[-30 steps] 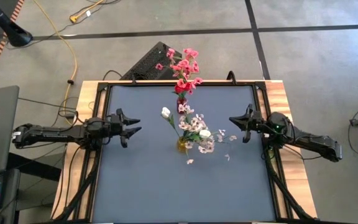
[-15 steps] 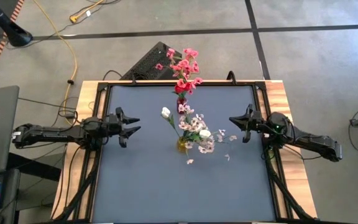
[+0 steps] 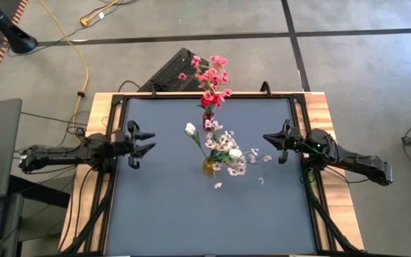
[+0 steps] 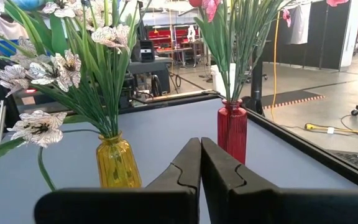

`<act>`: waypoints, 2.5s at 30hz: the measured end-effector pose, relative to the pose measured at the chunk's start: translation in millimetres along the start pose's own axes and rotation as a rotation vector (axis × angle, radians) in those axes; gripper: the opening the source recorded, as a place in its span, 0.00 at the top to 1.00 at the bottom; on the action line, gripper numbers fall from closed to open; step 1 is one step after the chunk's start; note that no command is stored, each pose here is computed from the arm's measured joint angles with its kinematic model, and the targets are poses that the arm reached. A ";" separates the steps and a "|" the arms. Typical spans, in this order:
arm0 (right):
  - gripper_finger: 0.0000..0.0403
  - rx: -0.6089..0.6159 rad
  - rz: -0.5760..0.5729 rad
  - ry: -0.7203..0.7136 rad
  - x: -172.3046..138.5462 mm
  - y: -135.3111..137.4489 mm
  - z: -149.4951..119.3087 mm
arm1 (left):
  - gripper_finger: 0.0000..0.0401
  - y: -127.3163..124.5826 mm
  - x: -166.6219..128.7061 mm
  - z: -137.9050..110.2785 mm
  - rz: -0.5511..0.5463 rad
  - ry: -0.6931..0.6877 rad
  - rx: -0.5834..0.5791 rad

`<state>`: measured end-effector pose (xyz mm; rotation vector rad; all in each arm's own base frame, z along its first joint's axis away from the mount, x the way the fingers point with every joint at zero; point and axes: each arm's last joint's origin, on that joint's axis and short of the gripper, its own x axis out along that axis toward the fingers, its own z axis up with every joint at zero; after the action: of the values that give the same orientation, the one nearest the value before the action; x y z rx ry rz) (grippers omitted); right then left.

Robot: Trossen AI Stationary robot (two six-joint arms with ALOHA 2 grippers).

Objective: Sort flowers into vase by color
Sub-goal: Return to Home Position

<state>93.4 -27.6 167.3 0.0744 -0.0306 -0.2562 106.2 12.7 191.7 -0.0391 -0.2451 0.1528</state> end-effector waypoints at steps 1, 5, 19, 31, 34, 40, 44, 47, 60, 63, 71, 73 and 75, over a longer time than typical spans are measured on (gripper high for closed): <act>0.91 0.000 0.000 0.000 0.0 0.0 0.0 | 0.58 -0.4 -0.3 0.4 -0.013 -0.004 0.000; 0.91 0.000 0.000 0.000 0.0 0.0 0.0 | 0.58 -0.6 -0.4 -0.7 -0.023 0.006 0.000; 0.91 0.000 0.000 0.000 0.0 0.0 -0.1 | 0.58 0.1 -1.4 -14.3 -0.016 0.144 0.003; 0.91 0.000 0.000 0.001 0.0 0.0 -0.1 | 0.58 1.4 -7.9 -39.2 -0.009 0.411 0.013; 0.91 0.000 0.000 0.001 0.0 0.0 -0.2 | 0.58 1.2 -7.6 -39.4 -0.012 0.412 0.013; 0.91 0.000 0.000 0.001 0.0 0.0 -0.2 | 0.58 1.3 -7.6 -39.6 -0.012 0.414 0.013; 0.91 0.000 0.000 0.001 0.0 0.0 -0.2 | 0.58 1.3 -7.6 -39.7 -0.012 0.414 0.013; 0.91 0.000 0.000 0.001 0.0 0.0 -0.2 | 0.58 1.3 -7.6 -39.7 -0.011 0.414 0.013; 0.91 0.000 0.000 0.001 0.0 0.0 -0.2 | 0.58 1.3 -7.6 -39.7 -0.010 0.414 0.013; 0.91 0.000 0.000 0.001 0.0 0.0 -0.3 | 0.58 1.3 -7.6 -39.7 -0.010 0.414 0.014; 0.91 0.000 0.000 0.001 0.0 0.0 -0.3 | 0.58 1.3 -7.6 -39.7 -0.011 0.414 0.013; 0.91 0.000 0.000 0.001 0.0 0.0 -0.3 | 0.58 1.3 -7.6 -39.7 -0.010 0.413 0.013; 0.91 0.000 0.000 0.001 0.1 0.0 -0.3 | 0.58 1.3 -7.6 -39.7 -0.011 0.413 0.013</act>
<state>93.4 -27.7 167.0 0.0748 -0.0293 -0.2560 108.4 12.0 151.3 -0.0551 0.1683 0.1324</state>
